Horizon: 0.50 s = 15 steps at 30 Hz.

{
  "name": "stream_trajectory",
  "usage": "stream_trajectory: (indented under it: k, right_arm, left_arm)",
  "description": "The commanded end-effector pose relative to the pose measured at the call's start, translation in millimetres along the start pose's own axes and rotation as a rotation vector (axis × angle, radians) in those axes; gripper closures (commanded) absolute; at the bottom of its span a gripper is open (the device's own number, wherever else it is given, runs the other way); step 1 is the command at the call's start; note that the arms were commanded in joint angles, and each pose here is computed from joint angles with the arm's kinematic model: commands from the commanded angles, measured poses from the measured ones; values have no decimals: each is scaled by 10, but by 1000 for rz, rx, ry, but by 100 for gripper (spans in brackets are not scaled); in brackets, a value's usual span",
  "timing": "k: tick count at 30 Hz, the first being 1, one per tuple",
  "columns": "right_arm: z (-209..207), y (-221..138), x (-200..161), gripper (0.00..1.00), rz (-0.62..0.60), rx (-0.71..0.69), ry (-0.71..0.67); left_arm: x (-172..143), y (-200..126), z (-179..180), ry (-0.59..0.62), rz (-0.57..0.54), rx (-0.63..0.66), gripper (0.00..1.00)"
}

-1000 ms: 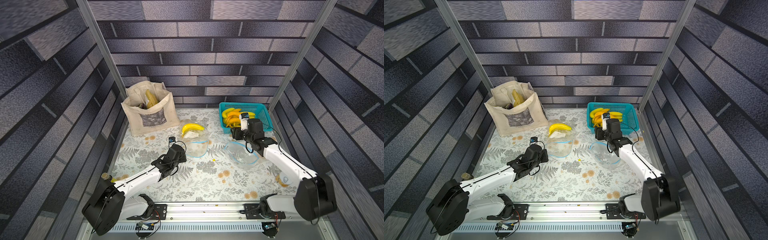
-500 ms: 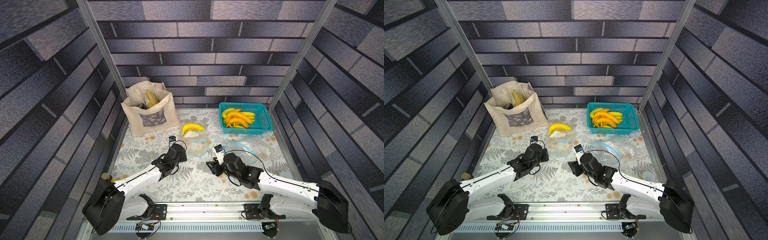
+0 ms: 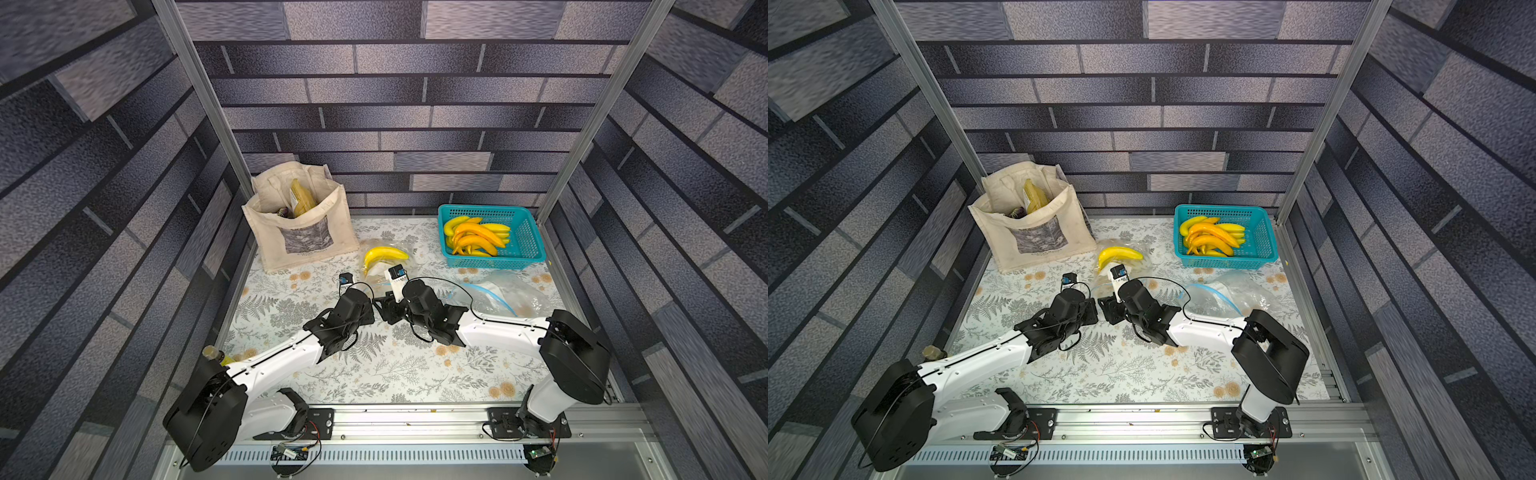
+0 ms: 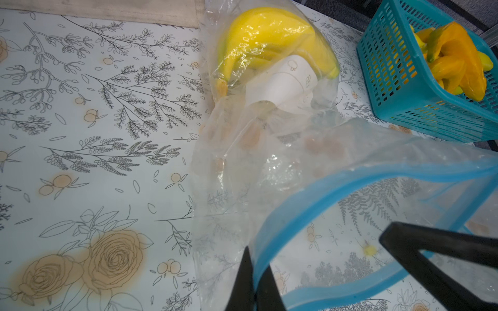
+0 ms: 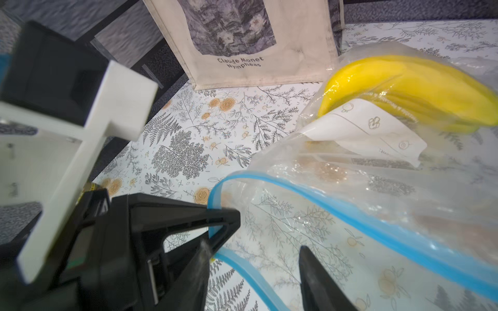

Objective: Open the zip-top bag and take out the banana
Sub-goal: Pick up the banana from the zipper food storage bag.

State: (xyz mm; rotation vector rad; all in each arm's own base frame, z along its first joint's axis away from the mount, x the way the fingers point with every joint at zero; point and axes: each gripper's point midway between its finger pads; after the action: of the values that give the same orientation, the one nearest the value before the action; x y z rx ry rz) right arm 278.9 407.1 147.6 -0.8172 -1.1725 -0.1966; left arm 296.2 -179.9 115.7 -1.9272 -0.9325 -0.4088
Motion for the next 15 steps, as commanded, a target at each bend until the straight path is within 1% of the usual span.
stream_trajectory:
  k: [1,5,9,10,15]
  right_arm:
    - [-61,177,-178,46,57,-43,-3]
    - [-109,293,-267,47,58,-66,27]
    - [-149,434,-294,45,58,-85,27]
    - [-144,503,-169,44,33,-85,35]
    - [-198,776,-139,40,28,-78,65]
  left_arm:
    - [112,-95,-86,-16,-42,-27,99]
    - [169,-132,-129,-22,-56,-40,99]
    - [122,-127,-149,-27,-43,-49,99]
    - [112,-123,-144,-31,-43,-50,99]
    - [102,-127,-117,-57,-51,-50,99]
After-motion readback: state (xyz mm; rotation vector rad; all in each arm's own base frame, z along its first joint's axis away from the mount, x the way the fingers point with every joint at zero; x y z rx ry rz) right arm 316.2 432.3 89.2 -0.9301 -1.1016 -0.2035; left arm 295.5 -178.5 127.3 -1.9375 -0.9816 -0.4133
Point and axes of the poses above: each gripper's point midway between its finger pads, its own y axis out along the fingers, its own z axis along the line the jaws close on, x = y × z, and after that the axes turned 13 degrees about -y, right-handed
